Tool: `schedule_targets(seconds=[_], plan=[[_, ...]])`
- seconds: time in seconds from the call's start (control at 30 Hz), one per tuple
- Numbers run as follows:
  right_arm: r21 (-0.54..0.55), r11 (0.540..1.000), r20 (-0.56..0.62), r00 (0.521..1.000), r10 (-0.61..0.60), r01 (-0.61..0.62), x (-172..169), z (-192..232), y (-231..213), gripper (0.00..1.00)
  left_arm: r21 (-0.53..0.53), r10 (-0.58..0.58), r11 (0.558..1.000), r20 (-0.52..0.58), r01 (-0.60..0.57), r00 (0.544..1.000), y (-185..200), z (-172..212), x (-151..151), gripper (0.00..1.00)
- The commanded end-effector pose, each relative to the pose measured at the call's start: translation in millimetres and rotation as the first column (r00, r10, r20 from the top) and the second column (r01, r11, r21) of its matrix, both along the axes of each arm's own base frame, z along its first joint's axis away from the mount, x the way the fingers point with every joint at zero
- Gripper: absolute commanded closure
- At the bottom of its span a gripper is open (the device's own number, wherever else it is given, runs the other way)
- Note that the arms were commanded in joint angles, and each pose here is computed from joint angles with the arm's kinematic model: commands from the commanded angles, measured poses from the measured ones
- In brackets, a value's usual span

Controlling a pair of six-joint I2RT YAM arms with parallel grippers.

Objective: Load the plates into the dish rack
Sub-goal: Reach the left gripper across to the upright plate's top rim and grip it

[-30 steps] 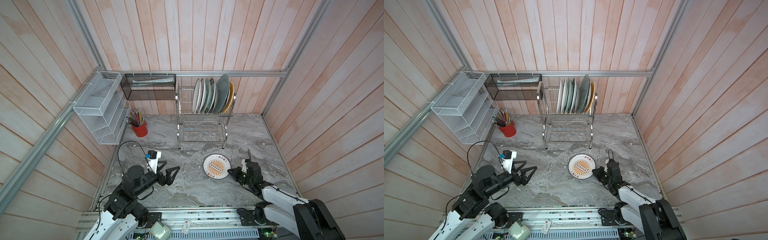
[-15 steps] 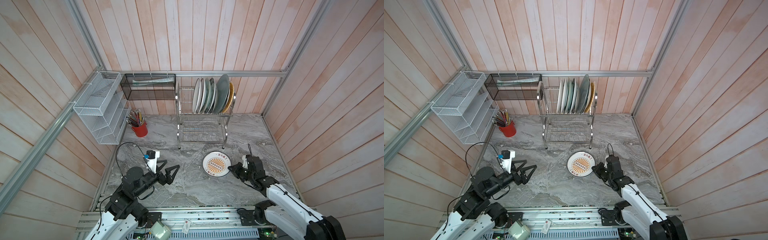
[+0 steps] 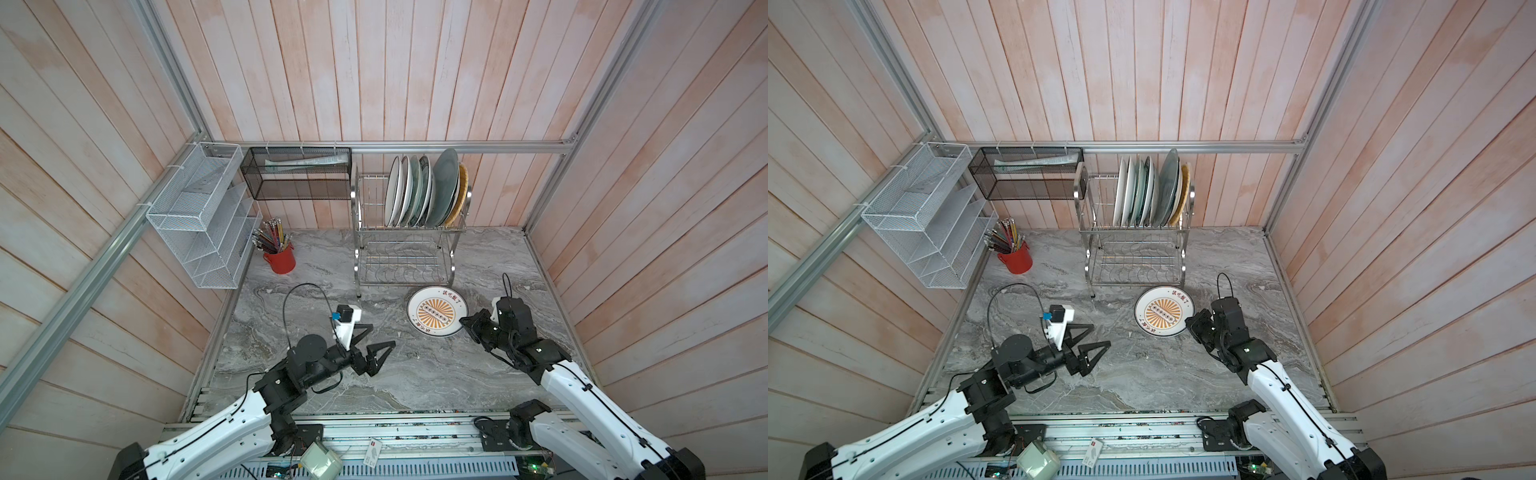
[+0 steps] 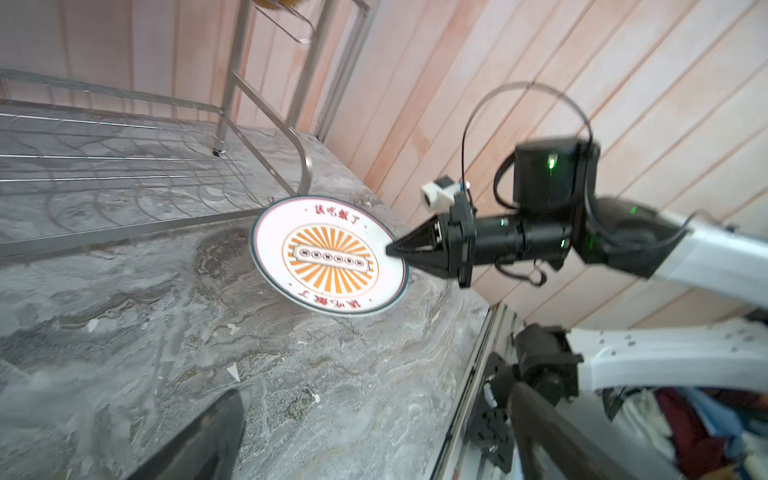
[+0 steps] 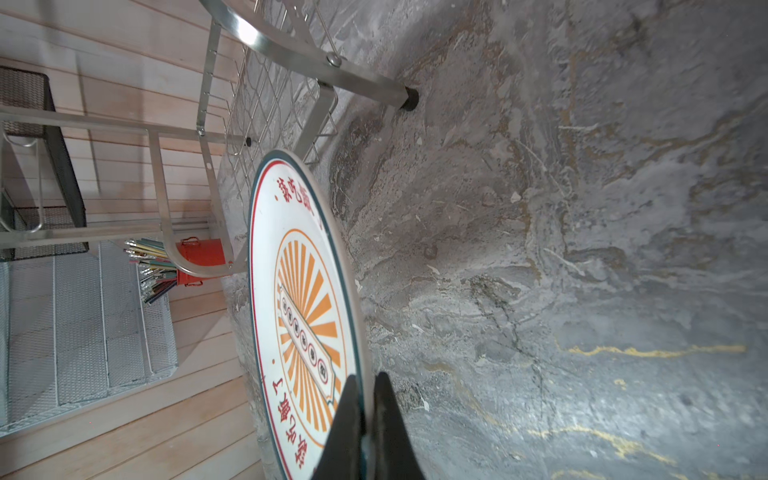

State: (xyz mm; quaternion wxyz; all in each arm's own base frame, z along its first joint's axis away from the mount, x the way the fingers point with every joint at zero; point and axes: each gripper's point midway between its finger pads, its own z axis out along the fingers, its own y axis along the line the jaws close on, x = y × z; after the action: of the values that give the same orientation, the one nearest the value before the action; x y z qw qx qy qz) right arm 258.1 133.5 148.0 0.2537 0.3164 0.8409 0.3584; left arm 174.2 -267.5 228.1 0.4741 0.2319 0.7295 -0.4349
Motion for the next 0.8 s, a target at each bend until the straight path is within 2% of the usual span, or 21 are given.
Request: schedule_targets(seconds=[0.0, 0.1, 0.23, 0.43, 0.5, 0.63, 0.77], plan=[[0.003, 0.999, 0.025, 0.999, -0.044, 0.044, 2.5, 23.7, -5.0, 1.0, 0.081, -0.027, 0.997, 0.269, 0.005, 0.963, -27.5, 30.3, -0.2, 0.0], [0.006, 0.999, 0.022, 0.998, -0.051, 0.051, 0.8, 30.5, -6.1, 1.0, 0.251, -0.122, 0.968, 0.42, 0.014, 0.899, -54.9, 24.4, -6.3, 0.0], [0.026, 0.998, 0.027, 0.998, -0.062, 0.061, -2.1, 34.2, -6.4, 1.0, 0.424, -0.246, 0.905, 0.571, -0.024, 0.784, -83.9, 15.0, -7.9, 0.0], [0.042, 0.997, 0.035, 0.997, -0.064, 0.062, -7.0, 37.2, -7.1, 1.0, 0.567, -0.399, 0.812, 0.711, -0.137, 0.579, -112.4, 2.7, -8.1, 0.0], [0.047, 0.997, 0.036, 0.997, -0.061, 0.059, -8.7, 37.5, -6.9, 1.0, 0.587, -0.429, 0.791, 0.732, -0.171, 0.529, -118.2, -0.2, -5.7, 0.03], [0.056, 0.997, 0.041, 0.997, -0.059, 0.056, -11.0, 38.4, -6.8, 1.0, 0.606, -0.455, 0.763, 0.75, -0.224, 0.479, -130.5, -2.2, 3.0, 0.12], [0.066, 0.997, 0.034, 0.998, -0.052, 0.05, -12.9, 35.7, -5.3, 1.0, 0.636, -0.481, 0.717, 0.748, -0.285, 0.457, -142.6, -11.5, 15.3, 0.19]])
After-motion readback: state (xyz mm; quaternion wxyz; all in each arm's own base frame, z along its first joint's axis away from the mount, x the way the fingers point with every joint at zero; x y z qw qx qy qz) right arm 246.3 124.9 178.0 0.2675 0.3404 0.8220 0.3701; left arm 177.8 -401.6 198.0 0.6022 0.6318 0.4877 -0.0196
